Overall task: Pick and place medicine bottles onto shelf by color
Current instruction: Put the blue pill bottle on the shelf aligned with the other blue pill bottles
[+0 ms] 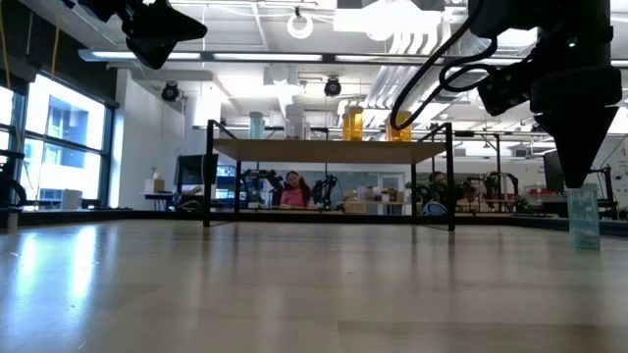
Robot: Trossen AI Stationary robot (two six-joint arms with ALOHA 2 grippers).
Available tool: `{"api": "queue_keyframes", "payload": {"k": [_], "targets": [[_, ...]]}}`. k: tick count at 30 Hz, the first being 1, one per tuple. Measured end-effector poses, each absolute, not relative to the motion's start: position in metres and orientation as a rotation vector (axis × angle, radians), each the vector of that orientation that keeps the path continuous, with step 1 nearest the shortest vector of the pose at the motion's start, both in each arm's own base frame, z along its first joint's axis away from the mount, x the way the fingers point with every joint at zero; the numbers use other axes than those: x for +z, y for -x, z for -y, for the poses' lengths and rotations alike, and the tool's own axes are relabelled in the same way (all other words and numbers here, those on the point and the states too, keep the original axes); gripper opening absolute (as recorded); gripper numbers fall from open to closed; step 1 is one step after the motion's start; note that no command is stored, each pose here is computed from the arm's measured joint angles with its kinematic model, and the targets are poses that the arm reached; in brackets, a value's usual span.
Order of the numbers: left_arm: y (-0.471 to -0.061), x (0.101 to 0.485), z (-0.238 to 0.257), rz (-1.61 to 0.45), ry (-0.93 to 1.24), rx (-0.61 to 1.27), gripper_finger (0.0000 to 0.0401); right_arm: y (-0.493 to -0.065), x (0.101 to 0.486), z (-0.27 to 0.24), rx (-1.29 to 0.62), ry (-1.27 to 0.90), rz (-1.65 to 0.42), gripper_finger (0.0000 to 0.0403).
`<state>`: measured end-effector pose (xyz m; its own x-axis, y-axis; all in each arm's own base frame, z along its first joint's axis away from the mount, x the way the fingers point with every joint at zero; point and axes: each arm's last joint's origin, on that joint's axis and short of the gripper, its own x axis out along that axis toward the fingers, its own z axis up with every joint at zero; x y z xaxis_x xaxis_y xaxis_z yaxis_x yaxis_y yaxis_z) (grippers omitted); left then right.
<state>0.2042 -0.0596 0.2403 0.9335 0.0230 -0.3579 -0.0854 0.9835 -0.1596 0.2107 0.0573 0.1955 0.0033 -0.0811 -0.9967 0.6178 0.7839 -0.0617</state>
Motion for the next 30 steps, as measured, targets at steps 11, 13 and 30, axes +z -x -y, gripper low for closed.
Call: {"api": "queue_keyframes", "payload": {"k": [11, 13, 30], "targets": [[-0.204, 0.24, 0.06, -0.363, 0.174, 0.056, 0.0213, -0.202, 0.183, -0.06, -0.629, -0.491, -1.498, 0.0188], [-0.204, 0.24, 0.06, -0.363, 0.174, 0.056, 0.0213, -0.201, 0.182, -0.061, -0.626, -0.489, -1.498, 0.0188], [-0.204, 0.24, 0.06, -0.363, 0.174, 0.056, 0.0213, -0.202, 0.182, -0.064, -0.621, -0.486, -1.477, 0.0156]]}}
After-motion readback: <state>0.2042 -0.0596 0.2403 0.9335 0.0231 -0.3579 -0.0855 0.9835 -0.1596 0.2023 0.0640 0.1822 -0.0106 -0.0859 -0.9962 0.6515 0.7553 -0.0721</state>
